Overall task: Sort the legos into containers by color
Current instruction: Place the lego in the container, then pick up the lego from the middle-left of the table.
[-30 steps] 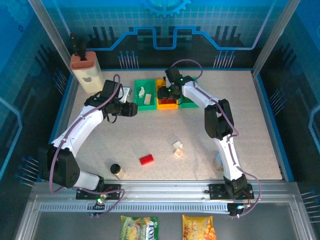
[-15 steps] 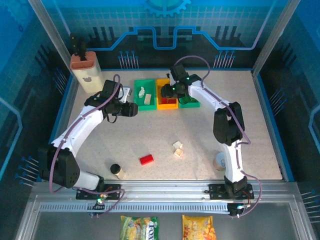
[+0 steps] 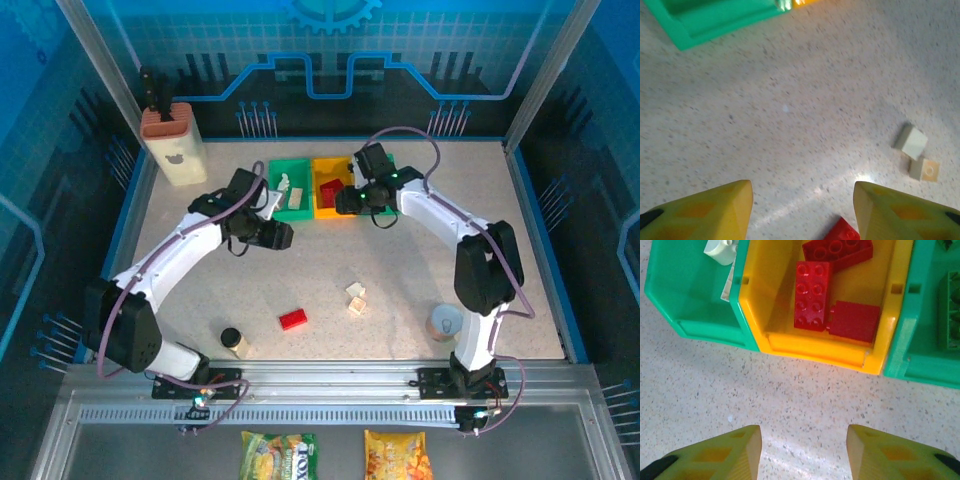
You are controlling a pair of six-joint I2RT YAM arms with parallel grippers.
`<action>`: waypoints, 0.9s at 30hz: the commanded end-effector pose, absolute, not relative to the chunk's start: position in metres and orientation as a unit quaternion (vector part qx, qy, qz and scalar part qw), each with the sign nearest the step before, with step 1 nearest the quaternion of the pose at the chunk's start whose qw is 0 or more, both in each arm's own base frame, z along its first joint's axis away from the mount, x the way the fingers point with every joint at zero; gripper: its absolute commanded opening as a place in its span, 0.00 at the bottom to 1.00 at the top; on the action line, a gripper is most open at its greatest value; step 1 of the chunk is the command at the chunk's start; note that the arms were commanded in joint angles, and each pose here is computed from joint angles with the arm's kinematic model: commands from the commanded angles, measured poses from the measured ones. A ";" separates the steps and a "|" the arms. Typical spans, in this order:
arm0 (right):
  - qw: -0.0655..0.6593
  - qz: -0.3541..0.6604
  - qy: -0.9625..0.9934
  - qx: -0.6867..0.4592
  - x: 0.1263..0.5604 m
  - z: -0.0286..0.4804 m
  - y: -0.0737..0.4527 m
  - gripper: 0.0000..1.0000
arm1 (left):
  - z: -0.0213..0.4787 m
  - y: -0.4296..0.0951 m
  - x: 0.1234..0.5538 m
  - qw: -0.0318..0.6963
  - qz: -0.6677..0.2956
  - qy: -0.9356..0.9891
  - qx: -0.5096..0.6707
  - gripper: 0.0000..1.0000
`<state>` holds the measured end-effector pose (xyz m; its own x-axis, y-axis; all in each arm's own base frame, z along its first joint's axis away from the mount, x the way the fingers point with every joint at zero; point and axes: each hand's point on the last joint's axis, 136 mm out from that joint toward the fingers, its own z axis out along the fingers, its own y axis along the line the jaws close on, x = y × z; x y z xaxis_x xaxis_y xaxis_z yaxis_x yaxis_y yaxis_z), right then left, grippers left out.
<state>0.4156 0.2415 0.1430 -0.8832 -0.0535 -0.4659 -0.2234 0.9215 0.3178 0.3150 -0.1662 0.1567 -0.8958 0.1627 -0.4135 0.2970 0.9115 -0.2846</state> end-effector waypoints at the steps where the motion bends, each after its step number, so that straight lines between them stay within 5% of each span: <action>1: 0.246 0.199 0.946 -0.069 0.410 0.156 0.238 0.49 | 0.149 -0.172 0.295 0.156 -0.170 0.967 0.104 0.56; 27: 0.236 0.212 0.946 -0.062 0.384 0.161 0.215 0.50 | 0.053 -0.211 0.198 0.038 -0.172 0.979 0.098 0.63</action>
